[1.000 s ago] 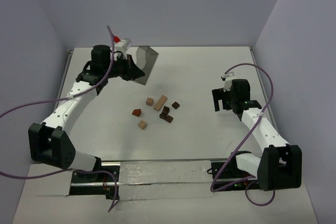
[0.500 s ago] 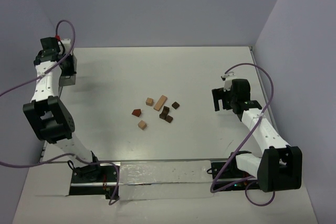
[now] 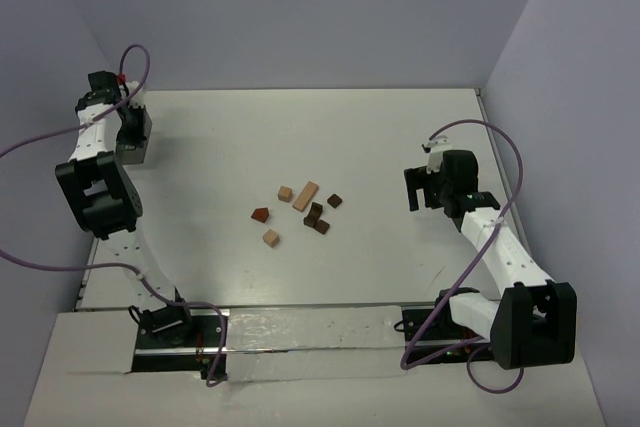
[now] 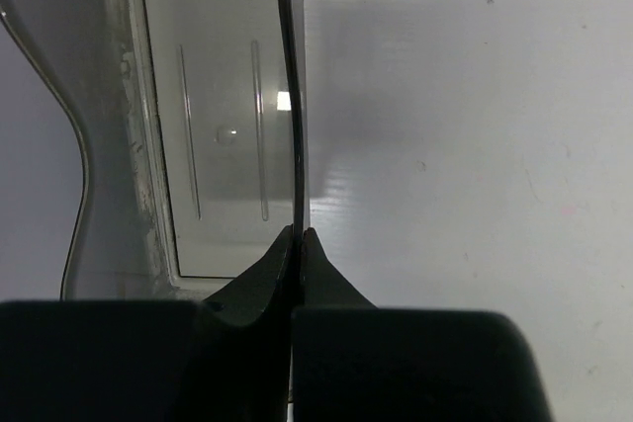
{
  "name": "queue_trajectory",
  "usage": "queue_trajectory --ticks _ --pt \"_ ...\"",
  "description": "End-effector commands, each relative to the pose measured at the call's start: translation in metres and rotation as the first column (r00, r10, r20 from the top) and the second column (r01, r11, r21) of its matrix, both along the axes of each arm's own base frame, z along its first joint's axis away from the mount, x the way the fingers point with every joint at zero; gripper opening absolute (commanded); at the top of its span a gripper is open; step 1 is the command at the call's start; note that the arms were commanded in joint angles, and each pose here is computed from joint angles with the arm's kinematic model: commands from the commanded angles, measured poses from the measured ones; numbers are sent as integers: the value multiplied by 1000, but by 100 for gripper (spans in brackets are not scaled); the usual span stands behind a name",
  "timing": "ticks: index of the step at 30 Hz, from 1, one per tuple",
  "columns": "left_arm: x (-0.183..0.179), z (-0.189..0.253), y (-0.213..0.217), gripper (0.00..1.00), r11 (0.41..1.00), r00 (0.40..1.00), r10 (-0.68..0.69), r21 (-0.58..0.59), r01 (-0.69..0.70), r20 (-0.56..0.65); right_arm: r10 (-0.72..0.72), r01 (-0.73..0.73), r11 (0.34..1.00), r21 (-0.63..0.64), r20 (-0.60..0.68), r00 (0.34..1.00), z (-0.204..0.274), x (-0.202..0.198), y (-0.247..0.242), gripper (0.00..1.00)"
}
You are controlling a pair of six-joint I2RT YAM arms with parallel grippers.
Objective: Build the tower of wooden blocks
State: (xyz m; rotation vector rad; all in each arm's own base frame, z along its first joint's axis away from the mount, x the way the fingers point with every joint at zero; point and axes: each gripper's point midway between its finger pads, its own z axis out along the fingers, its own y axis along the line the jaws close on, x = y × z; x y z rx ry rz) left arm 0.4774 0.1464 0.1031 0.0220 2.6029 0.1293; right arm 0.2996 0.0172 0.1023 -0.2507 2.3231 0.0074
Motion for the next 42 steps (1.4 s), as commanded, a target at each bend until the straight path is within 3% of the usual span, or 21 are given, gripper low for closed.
queue_trajectory --ticks 1,8,18,20,23,26,34,37,42 --pt "20 9 9 3 1000 999 -12 21 11 50 21 -21 1000 -1 64 998 24 11 4 100" --pt "37 -21 12 6 1000 1000 -5 -10 5 7 20 -20 1000 1 57 998 23 12 4 100" --pt "31 -43 0 22 997 1000 16 -77 -18 -20 17 -18 1000 5 53 998 22 12 4 100" --pt "30 -40 0 31 997 1000 9 -75 -11 -16 17 -18 1000 5 56 998 23 12 4 100" --pt "29 -30 -3 56 997 1000 2 -80 -2 3 17 -18 1000 5 58 998 23 12 5 100" --pt "31 -6 -6 71 996 999 4 -94 0 48 20 -20 1000 9 60 998 25 12 5 100" --pt "36 99 -11 77 998 976 8 -63 6 220 25 -26 1000 16 69 997 28 11 7 100" --pt "31 152 -15 88 1000 953 -23 -11 28 301 26 -28 999 19 73 997 29 11 7 100" --pt "12 202 -49 86 995 919 -98 12 101 382 26 -28 999 22 77 997 30 11 8 100"
